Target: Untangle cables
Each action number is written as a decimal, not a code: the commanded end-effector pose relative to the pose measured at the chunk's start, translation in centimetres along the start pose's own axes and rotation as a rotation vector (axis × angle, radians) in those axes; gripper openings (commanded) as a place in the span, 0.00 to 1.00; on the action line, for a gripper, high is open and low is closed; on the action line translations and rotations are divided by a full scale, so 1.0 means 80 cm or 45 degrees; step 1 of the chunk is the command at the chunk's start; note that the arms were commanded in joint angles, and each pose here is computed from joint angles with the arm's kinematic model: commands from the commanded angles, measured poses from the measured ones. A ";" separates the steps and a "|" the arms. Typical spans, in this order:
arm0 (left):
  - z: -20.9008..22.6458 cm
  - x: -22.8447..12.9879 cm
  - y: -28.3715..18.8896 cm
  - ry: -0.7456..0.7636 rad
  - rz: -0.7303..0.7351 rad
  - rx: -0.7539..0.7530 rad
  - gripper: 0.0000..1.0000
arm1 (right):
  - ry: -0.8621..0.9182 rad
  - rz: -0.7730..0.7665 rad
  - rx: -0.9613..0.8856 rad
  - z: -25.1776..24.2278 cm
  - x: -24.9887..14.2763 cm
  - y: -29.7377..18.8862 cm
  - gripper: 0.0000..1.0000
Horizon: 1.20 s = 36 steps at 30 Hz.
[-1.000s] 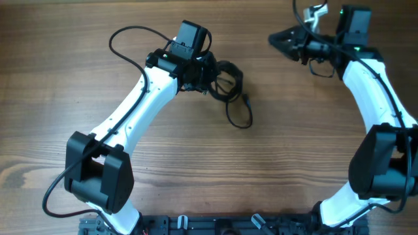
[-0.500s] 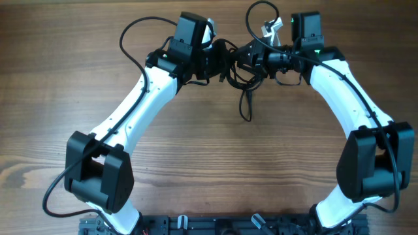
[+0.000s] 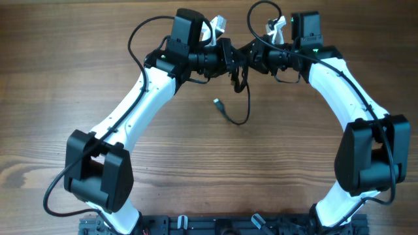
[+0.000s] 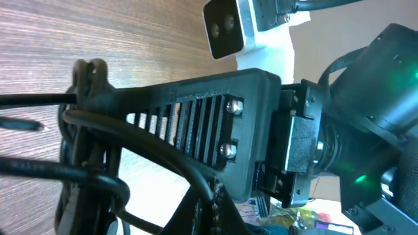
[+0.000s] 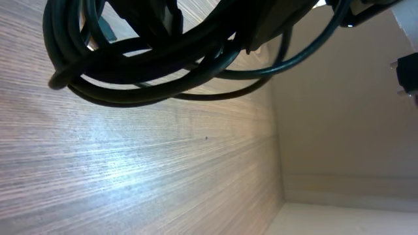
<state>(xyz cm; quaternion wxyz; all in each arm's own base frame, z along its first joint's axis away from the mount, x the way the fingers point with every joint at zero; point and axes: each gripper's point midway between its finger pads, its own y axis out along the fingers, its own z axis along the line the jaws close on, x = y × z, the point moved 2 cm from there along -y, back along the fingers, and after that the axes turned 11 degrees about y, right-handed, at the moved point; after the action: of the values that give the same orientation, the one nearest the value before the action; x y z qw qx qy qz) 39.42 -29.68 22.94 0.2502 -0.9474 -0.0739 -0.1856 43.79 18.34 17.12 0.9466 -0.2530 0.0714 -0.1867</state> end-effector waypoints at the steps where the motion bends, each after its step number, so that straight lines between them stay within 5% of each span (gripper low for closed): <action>1: -0.061 -0.004 -0.012 0.118 0.057 -0.225 0.04 | 0.035 0.002 -0.039 -0.017 0.003 0.020 0.31; 6: -0.077 -0.003 -0.015 0.178 0.066 -0.313 0.04 | 0.030 -0.004 -0.043 -0.018 0.004 0.019 0.04; 10: -0.063 -0.010 -0.013 0.230 0.080 -0.257 0.04 | -0.049 -0.058 0.057 -0.007 0.031 -0.002 0.04; 17: 0.081 -0.032 -0.033 -0.016 0.036 0.605 0.04 | -0.094 0.027 0.493 0.034 0.072 -0.103 0.04; 25: 0.159 -0.045 -0.090 -0.001 0.030 1.197 0.04 | -0.282 0.261 0.681 0.080 0.050 -0.178 0.04; 30: 0.159 -0.055 -0.091 0.204 0.203 1.149 0.04 | -0.383 0.279 0.689 0.073 0.044 -0.179 0.04; 36: 0.080 -0.085 -0.043 0.442 0.410 0.472 0.04 | -0.174 0.132 0.635 -0.001 0.050 -0.126 0.05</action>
<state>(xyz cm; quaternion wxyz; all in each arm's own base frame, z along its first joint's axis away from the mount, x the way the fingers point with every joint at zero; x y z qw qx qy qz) 36.34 -21.01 14.74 0.5637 -0.7931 0.0218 -0.2298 43.88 8.85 24.72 0.9956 -0.0041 -0.0241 -0.0906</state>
